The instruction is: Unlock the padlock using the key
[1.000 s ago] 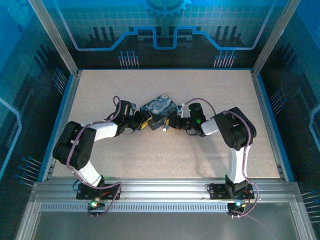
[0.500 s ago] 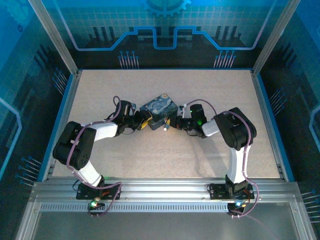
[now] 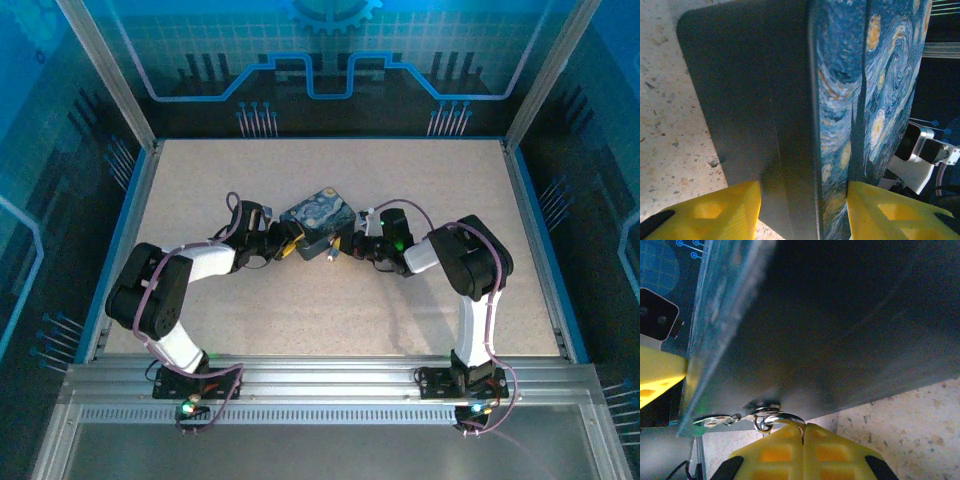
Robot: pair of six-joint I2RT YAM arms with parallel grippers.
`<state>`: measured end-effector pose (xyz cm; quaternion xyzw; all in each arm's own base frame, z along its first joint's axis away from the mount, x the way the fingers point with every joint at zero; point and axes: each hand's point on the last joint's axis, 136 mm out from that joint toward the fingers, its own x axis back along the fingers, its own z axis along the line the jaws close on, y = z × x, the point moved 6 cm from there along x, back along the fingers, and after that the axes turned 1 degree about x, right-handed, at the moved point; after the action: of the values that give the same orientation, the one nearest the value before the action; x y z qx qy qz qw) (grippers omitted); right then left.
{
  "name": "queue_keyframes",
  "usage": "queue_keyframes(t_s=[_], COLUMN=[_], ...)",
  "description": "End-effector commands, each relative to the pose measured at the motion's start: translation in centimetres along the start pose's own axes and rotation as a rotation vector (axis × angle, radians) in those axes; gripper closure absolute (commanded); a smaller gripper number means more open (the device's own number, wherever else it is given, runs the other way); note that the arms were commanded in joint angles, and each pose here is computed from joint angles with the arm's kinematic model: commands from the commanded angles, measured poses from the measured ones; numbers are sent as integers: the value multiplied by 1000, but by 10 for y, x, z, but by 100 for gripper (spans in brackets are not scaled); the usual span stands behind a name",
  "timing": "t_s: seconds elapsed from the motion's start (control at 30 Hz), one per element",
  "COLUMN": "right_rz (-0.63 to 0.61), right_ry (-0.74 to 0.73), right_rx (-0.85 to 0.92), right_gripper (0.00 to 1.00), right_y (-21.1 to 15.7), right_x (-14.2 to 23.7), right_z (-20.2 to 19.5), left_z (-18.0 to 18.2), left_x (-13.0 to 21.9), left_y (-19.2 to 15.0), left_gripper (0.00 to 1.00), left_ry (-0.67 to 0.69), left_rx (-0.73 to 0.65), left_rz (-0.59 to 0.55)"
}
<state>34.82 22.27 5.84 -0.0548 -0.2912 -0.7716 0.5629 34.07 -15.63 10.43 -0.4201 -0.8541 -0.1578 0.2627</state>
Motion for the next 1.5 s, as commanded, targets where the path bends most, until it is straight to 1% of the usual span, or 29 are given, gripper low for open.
queue_keyframes(t_s=[0.0, 0.4, 0.73, 0.93, 1.13, 1.33, 1.47], right_rz=[-72, -116, -115, -108, -83, -26, 43], right_ry=[-38, -56, -73, -101, -145, -204, -260], right_rx=[-27, -37, -25, 7, 85, 153, 169], right_gripper=[100, 100, 100, 100, 100, 100, 100], right_y=[10, 20, 20, 17, 14, 4, -7], right_x=[10, 16, 22, 35, 54, 80, 95], right_z=[-5, -1, 1, 6, 24, 46, 60], left_z=[20, 23, 22, 23, 22, 7, -5], left_x=[1, -1, 0, 1, 3, 11, 26], left_y=[-14, -14, -14, -9, 3, 14, 18], left_gripper=[50, 50, 50, 48, 47, 39, 30], left_ry=[82, 86, 89, 108, 119, 96, 87], left_rx=[36, 36, 29, 15, 8, -36, -95], left_rz=[34, 40, 35, 30, 12, -16, -80])
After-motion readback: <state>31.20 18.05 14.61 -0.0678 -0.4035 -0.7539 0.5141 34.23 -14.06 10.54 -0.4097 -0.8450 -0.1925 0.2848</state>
